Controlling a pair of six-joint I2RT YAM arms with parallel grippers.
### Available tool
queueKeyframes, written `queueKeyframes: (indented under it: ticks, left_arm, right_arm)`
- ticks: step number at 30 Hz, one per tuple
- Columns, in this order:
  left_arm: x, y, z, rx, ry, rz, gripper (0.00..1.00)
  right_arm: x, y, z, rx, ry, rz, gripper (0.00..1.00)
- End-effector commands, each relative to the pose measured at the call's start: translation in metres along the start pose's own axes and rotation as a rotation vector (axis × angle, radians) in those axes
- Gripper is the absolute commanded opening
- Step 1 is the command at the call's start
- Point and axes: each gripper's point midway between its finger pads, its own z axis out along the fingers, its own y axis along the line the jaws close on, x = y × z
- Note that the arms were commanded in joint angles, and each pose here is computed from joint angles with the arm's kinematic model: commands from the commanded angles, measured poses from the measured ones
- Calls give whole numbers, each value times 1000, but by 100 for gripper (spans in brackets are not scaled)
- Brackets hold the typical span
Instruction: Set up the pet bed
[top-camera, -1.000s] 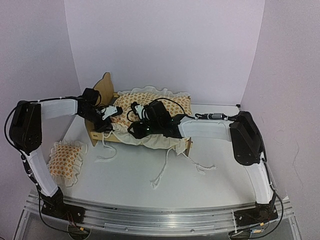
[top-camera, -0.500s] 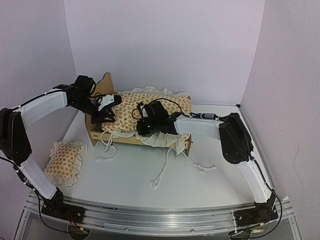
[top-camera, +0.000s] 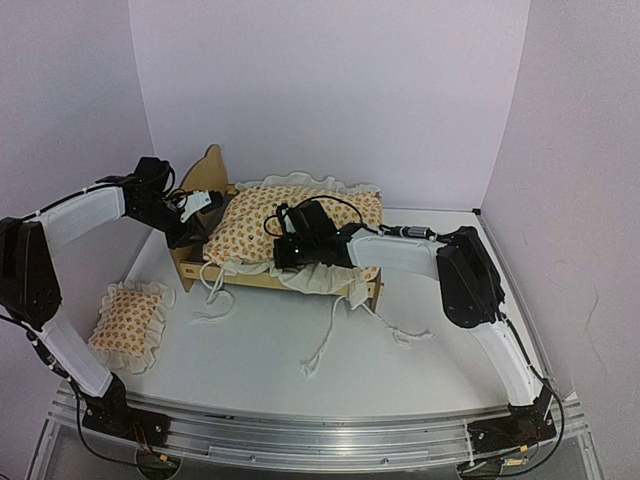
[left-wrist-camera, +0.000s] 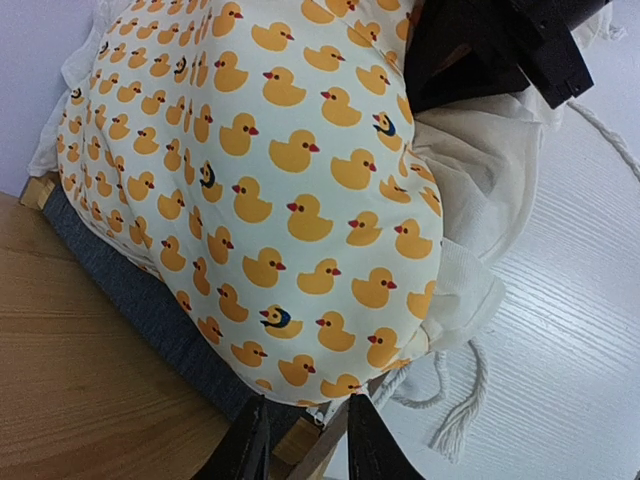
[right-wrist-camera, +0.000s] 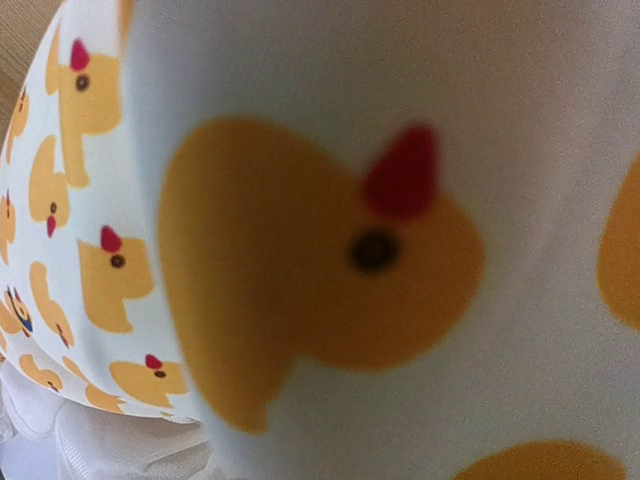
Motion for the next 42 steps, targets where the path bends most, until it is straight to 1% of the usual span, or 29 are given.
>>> queueKeyframes:
  ticks: [1,4,6,9,11,13,15,17,20,23,25,26,27,29,33,35,37,40,42]
  left_arm:
    - [26,-12,-1,-22,77,46,29]
    - [33,-14,7,-31,102,71,31]
    - [21,-17,6,-24,66,99,32]
    - [0,-37,4,21,11,215,37]
    - [-2,-50,8,37,18,318,44]
    - [-6,-56,13,41,9,361,53]
    - [-14,-52,19,37,-11,343,60]
    - [-21,-42,26,29,-15,301,64]
    - [-21,-27,40,13,24,249,66]
    - [-9,-21,53,3,80,243,66]
    - [-3,-21,59,5,96,252,62]
    - [-3,-20,60,7,97,253,57]
    - [-5,-21,60,13,93,251,49]
    - [-13,-20,55,26,73,236,27]
    - [-24,-22,46,38,38,226,1]
    - [-28,-18,42,29,29,213,0]
    - [-38,-5,34,-5,4,194,0]
    - [-53,25,22,-99,-36,182,0]
    - [-56,43,16,-151,-42,179,0]
  right_arm:
    - [-20,-2,-6,5,-41,21,0]
    - [-22,1,-7,-7,-44,20,0]
    - [-22,2,-7,-12,-44,19,0]
    - [-22,2,-8,-13,-41,15,0]
    - [-21,3,-9,-16,-39,16,0]
    - [-22,5,-10,-24,-39,16,0]
    - [-26,7,-13,-32,-46,13,0]
    - [-33,10,-16,-38,-59,2,0]
    - [-47,12,-24,-32,-93,-31,0]
    - [-60,11,-31,-15,-124,-65,0]
    - [-64,9,-32,-12,-133,-74,0]
    - [-65,8,-31,-12,-133,-75,0]
    - [-65,7,-31,-11,-133,-74,0]
    - [-65,5,-31,-11,-131,-73,0]
    - [-63,5,-32,-13,-125,-74,0]
    - [-65,9,-34,-30,-125,-83,0]
    - [-71,21,-42,-78,-131,-118,1]
    - [-82,56,-61,-185,-160,-243,9]
    - [-90,79,-76,-244,-201,-317,14]
